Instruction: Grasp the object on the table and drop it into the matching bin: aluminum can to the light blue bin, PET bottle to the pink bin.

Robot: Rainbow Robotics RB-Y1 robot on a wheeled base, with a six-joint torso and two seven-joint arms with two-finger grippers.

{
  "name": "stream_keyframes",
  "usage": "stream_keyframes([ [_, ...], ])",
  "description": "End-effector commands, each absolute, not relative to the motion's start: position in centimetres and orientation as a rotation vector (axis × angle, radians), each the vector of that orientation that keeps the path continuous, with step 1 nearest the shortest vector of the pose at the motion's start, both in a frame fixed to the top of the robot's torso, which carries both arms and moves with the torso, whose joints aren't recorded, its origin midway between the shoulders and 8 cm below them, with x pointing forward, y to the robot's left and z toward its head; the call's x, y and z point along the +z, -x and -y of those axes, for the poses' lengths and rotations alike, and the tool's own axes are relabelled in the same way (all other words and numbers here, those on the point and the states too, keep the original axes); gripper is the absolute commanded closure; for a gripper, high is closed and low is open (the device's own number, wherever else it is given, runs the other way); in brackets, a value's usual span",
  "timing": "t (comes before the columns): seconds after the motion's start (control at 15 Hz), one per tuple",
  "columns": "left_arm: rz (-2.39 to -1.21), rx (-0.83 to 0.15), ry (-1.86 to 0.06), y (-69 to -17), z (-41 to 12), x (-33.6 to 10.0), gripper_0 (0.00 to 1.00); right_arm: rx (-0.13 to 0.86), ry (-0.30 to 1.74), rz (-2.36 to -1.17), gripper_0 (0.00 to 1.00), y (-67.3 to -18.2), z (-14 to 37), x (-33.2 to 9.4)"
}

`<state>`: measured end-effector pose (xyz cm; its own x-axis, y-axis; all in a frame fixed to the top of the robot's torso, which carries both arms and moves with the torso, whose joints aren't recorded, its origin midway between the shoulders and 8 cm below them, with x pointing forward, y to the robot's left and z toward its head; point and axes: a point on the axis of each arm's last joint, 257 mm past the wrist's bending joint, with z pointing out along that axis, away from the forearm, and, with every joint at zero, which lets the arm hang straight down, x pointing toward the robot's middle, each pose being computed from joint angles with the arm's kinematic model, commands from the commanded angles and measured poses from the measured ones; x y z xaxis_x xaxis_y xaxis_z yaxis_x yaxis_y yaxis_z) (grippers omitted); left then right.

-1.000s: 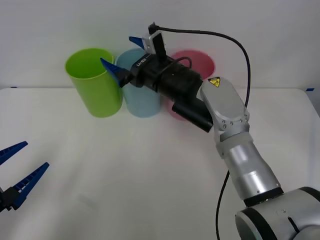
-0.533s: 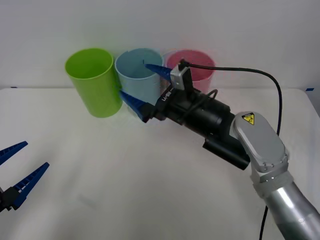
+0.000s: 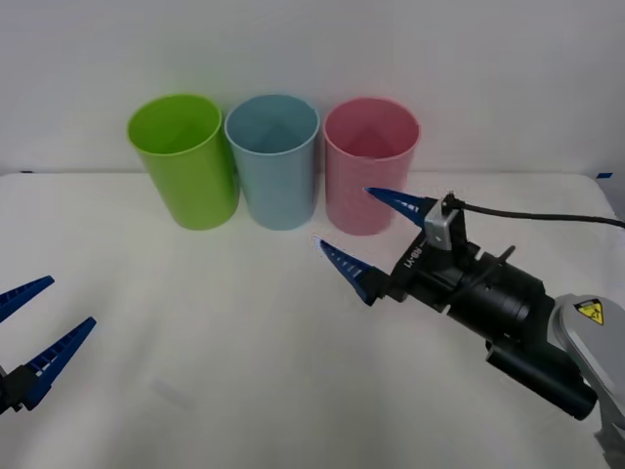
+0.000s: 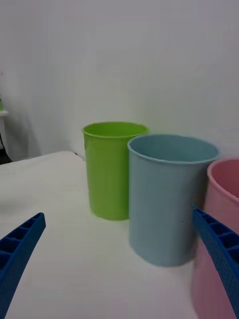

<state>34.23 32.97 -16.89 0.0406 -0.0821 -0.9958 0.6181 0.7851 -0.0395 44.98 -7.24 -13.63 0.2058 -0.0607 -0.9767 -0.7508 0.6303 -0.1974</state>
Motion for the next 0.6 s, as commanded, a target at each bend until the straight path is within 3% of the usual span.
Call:
stream_keyframes([
  [0.07, -1.441, -0.567, -0.465, -34.2, -33.0, -16.9, 0.0, 0.477, 0.786, -1.317, 0.0, -44.3, 10.5, -15.6],
  [0.33, -1.441, -0.567, -0.465, -34.2, -33.0, -16.9, 0.0, 0.364, 0.775, -1.355, 0.0, -42.8, 15.4, -18.3],
  [0.6, -1.441, -0.567, -0.465, -34.2, -33.0, -16.9, 0.0, 0.368, 0.755, -1.397, 0.0, -40.3, 18.8, -20.0],
])
